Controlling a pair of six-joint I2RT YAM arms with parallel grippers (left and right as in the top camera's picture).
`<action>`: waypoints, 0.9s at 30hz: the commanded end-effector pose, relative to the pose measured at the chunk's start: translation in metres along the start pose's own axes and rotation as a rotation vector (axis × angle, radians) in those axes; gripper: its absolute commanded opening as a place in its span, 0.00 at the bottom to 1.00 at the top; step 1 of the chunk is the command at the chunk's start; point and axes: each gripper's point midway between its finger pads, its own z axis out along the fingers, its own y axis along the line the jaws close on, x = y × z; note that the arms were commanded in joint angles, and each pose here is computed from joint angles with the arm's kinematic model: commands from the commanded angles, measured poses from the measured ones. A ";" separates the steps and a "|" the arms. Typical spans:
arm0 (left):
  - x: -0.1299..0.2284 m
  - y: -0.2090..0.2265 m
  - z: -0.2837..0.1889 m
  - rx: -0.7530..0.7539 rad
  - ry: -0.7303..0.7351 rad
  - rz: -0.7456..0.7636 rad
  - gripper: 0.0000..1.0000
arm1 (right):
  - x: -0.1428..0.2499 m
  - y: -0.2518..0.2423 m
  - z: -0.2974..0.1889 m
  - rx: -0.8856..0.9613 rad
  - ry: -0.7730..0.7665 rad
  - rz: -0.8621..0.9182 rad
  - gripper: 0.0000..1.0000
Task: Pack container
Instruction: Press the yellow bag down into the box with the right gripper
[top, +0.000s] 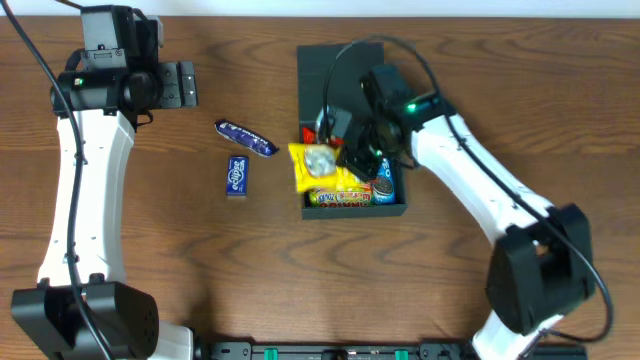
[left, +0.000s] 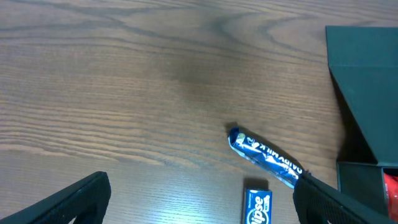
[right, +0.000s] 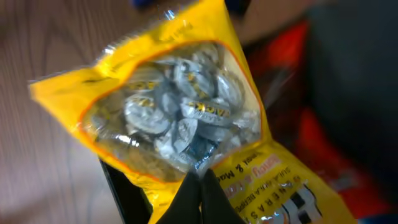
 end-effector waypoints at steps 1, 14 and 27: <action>-0.002 0.002 0.000 -0.008 -0.004 0.005 0.95 | -0.029 0.010 -0.025 0.016 -0.087 -0.040 0.01; -0.005 0.002 0.000 -0.008 -0.013 0.006 0.95 | 0.000 0.022 -0.016 -0.036 0.011 -0.021 0.01; -0.005 0.002 0.000 -0.008 -0.016 0.006 0.95 | 0.047 0.016 0.037 -0.043 0.092 0.012 0.02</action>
